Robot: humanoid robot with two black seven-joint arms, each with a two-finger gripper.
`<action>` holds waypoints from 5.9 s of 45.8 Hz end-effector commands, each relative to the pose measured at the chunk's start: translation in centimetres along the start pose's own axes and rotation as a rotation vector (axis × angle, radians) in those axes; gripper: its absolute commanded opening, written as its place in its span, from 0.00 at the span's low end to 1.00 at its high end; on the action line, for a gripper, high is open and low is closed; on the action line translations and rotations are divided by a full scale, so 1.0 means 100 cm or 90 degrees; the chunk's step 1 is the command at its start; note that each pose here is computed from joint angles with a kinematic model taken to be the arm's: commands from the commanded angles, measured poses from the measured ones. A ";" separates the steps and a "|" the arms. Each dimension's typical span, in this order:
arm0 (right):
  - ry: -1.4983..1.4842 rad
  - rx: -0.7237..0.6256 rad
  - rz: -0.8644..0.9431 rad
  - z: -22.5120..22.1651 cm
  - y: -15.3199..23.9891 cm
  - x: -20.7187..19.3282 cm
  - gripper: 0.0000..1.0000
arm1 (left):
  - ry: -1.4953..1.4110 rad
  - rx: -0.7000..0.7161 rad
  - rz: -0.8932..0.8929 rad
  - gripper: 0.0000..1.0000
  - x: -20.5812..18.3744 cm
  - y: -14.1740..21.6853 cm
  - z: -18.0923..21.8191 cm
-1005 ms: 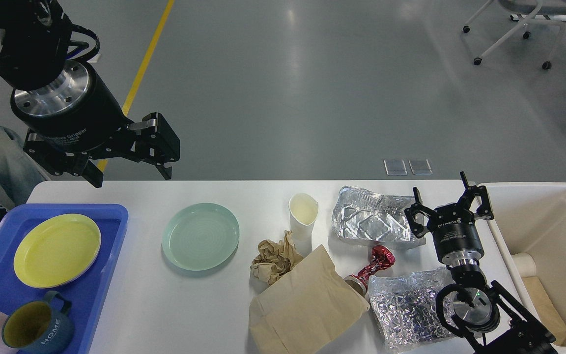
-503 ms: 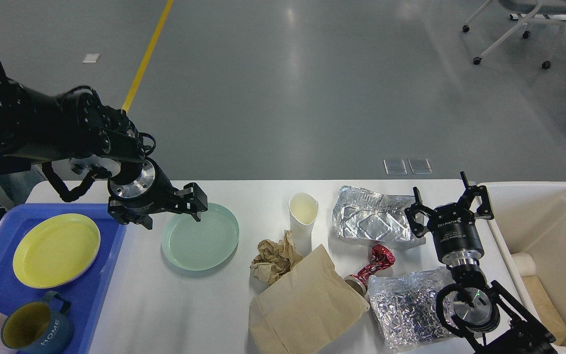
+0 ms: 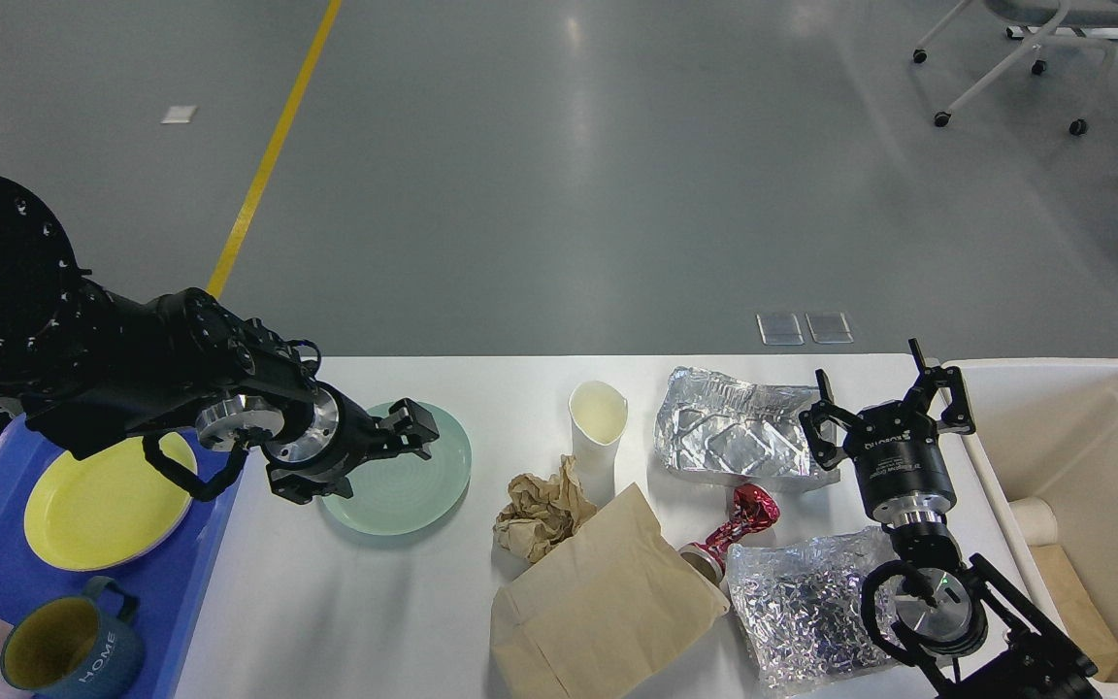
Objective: Tidy desktop
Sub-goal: 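Grasp the edge of the pale green plate with the left gripper, then lift the green plate and carry it over the blue tray, then lower the green plate onto the yellow plate and release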
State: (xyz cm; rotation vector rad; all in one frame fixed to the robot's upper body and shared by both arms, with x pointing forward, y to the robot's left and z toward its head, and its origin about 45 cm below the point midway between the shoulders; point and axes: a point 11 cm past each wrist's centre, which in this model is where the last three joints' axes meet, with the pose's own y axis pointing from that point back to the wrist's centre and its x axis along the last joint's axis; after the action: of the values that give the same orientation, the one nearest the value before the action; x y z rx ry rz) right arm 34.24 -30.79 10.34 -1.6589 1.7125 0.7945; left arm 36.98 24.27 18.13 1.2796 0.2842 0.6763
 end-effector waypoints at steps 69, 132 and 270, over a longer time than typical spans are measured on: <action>0.000 0.000 0.000 0.000 0.000 0.000 1.00 | 0.045 0.049 0.117 0.43 0.006 -0.089 -0.087; 0.000 -0.001 0.000 0.000 0.000 0.000 1.00 | 0.081 0.035 0.106 0.04 -0.001 -0.096 -0.085; 0.000 0.000 0.000 0.000 0.000 0.000 1.00 | 0.274 0.120 0.187 0.00 0.136 0.030 -0.308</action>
State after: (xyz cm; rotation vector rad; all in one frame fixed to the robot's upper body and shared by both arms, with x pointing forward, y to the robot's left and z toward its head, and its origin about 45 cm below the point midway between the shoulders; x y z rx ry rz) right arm 34.25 -30.79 10.34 -1.6589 1.7124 0.7945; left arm 30.30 57.19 15.87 1.3580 0.5158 1.1959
